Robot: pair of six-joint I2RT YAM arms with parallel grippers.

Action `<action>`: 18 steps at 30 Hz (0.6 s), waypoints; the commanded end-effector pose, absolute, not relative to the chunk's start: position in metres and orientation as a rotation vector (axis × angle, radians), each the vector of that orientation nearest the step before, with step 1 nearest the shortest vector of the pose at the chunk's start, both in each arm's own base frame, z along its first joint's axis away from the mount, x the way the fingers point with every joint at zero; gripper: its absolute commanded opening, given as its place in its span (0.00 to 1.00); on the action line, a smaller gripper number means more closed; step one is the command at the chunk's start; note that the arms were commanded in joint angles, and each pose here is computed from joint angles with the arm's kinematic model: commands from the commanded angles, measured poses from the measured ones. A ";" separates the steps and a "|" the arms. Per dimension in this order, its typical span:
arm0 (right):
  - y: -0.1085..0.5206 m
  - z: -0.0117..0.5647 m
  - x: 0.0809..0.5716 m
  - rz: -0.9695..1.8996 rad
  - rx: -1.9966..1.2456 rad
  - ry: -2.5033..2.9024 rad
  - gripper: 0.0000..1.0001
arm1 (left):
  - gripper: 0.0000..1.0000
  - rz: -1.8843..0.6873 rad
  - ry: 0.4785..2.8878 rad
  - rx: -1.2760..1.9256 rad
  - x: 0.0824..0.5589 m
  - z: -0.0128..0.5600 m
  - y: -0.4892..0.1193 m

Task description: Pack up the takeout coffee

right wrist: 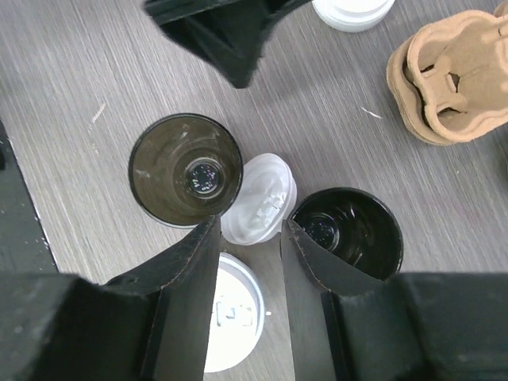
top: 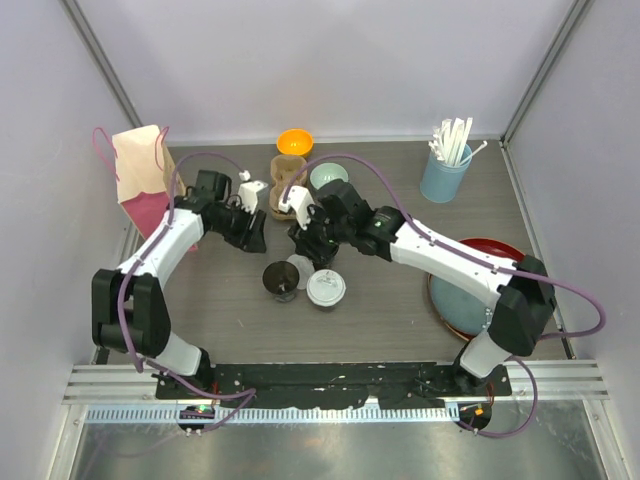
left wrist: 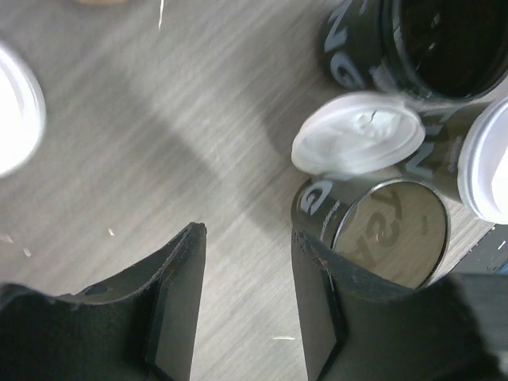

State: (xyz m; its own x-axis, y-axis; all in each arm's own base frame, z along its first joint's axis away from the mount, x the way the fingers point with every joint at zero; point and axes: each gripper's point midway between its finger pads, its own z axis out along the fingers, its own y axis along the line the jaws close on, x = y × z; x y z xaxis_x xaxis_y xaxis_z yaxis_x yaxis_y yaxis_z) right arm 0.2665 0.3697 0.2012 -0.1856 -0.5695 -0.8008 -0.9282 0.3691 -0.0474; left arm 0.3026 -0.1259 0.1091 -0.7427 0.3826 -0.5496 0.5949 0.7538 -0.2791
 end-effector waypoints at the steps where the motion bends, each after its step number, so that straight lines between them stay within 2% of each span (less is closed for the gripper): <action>1: 0.370 0.249 0.267 0.679 -1.135 1.753 0.42 | 0.51 -0.760 2.259 0.940 0.330 0.134 -0.153; 12: 0.348 0.255 0.255 0.688 -1.104 1.730 0.43 | 0.52 -0.909 1.851 1.243 0.338 0.133 -0.185; 18: 0.346 0.257 0.252 0.692 -1.097 1.722 0.43 | 0.55 -0.927 1.820 1.371 0.336 0.120 -0.201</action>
State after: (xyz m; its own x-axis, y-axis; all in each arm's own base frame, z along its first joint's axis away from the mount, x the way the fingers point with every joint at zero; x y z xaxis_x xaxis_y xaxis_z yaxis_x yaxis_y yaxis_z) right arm 0.2526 0.3450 0.2291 -0.1938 -0.4340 -0.8798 -0.9012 0.4330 -0.0151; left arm 0.3306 -0.1817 0.1175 -0.3604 0.4752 -0.8027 0.9192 0.3274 -0.2189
